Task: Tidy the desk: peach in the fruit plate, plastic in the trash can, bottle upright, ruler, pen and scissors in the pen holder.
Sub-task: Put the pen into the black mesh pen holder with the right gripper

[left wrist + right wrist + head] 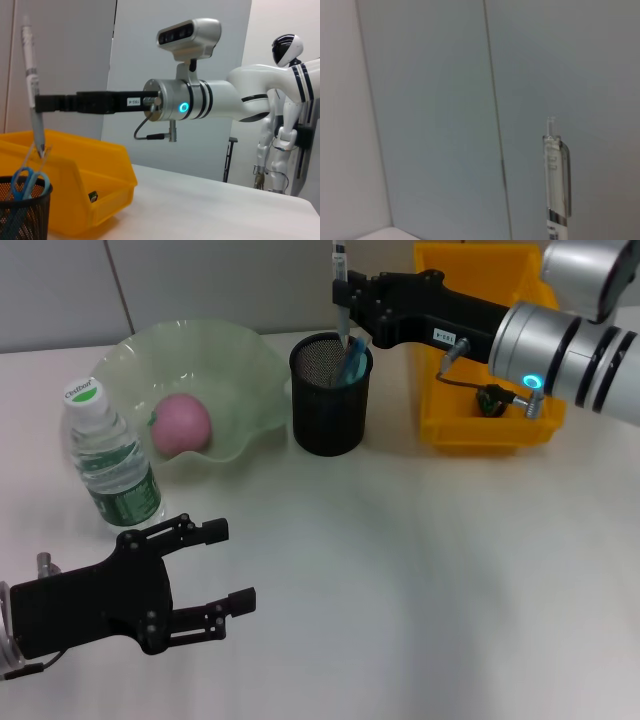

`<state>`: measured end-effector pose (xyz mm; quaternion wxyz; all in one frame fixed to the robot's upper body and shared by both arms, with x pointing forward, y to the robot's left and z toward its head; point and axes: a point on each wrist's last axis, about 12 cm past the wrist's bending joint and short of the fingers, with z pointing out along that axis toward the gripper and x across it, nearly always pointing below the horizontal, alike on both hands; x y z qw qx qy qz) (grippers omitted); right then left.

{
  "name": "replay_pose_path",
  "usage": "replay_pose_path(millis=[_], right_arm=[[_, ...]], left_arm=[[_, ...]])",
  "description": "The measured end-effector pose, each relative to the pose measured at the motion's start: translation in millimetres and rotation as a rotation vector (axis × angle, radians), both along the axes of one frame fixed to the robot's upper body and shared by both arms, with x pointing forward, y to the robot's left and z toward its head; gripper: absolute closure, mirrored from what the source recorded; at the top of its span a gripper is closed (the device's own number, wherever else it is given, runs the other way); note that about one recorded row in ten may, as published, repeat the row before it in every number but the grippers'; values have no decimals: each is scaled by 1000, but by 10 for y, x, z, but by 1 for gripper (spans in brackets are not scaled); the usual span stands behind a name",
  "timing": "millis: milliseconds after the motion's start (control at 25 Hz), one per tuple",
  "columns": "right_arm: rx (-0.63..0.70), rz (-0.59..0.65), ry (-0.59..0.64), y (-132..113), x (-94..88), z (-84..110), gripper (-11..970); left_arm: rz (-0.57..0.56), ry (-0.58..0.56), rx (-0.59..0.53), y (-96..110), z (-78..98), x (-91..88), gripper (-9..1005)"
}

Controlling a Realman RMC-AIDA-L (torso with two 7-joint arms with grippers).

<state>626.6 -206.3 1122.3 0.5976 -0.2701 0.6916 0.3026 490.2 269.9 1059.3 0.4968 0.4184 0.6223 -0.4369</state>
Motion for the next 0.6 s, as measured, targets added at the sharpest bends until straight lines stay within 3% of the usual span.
replay_pose_path(millis=[600], right_arm=[[-67,-17,21,14,40,-81,845]], left_arm=[[2,-7,-34,-51,22,29,154]])
